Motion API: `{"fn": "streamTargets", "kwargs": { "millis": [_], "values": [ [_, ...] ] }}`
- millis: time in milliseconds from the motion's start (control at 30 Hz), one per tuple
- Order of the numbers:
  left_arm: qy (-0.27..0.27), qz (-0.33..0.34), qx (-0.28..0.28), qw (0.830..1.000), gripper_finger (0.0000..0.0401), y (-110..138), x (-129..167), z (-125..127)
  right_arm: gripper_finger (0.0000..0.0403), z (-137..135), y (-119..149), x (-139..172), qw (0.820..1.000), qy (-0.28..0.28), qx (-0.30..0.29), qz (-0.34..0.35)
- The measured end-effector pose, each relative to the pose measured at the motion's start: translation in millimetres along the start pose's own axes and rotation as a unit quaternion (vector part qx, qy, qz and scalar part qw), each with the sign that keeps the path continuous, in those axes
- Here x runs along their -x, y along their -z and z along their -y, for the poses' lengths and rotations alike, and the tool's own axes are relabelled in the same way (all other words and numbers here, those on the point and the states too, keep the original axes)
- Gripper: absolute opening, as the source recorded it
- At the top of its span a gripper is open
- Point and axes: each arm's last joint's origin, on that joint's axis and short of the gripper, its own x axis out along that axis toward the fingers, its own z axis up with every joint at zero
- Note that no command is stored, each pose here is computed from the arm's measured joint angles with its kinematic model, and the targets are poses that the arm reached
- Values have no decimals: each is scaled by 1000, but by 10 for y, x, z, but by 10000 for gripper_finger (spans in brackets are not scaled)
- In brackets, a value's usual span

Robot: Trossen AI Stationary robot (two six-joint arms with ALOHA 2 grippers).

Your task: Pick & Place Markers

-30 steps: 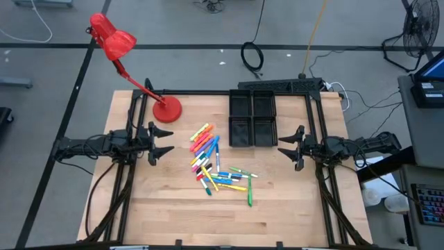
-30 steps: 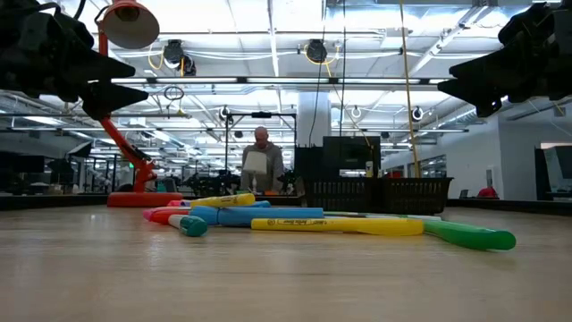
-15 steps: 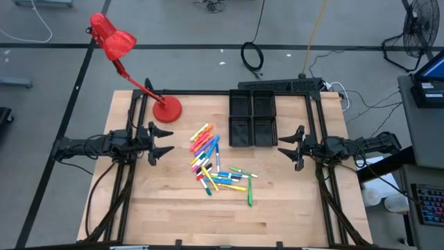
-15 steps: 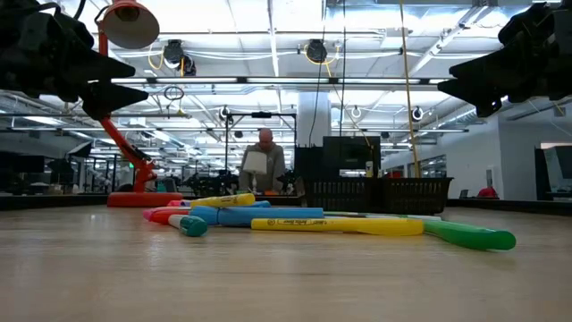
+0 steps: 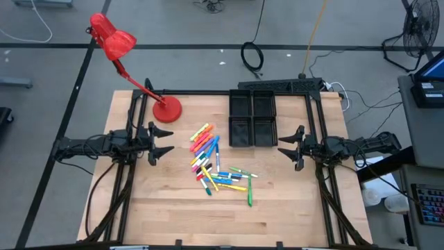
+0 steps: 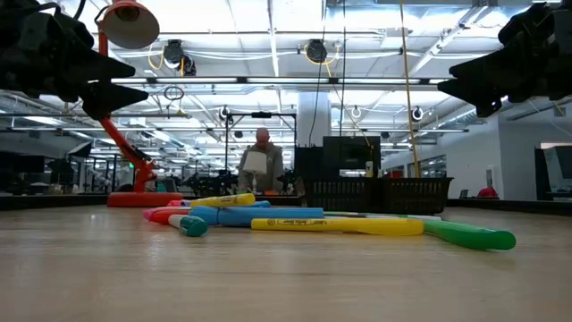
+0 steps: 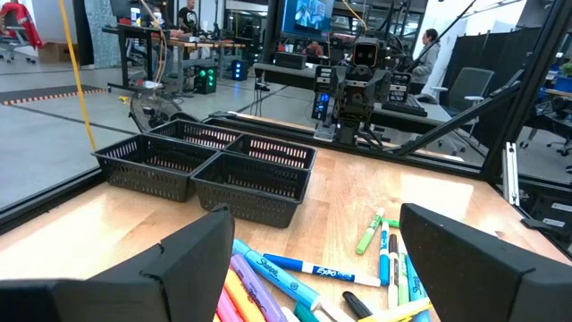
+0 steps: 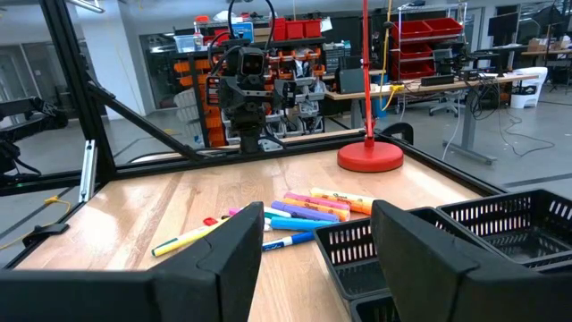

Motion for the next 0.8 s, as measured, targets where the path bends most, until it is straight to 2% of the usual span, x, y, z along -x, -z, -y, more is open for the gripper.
{"fn": "streamTargets", "kwargs": {
  "millis": [367,500,633,800],
  "values": [
    [0,0,0,1000,324,0,0,0,196,0,0,0,1000,0,-7,0],
    [0,0,0,1000,324,-1,0,0,196,0,-1,0,997,0,-83,1],
    [0,0,0,1000,324,0,0,0,196,-2,-21,0,985,-2,-171,10],
    [0,0,0,1000,324,0,0,0,196,-5,-63,2,980,-7,-195,31]
  ]
}}
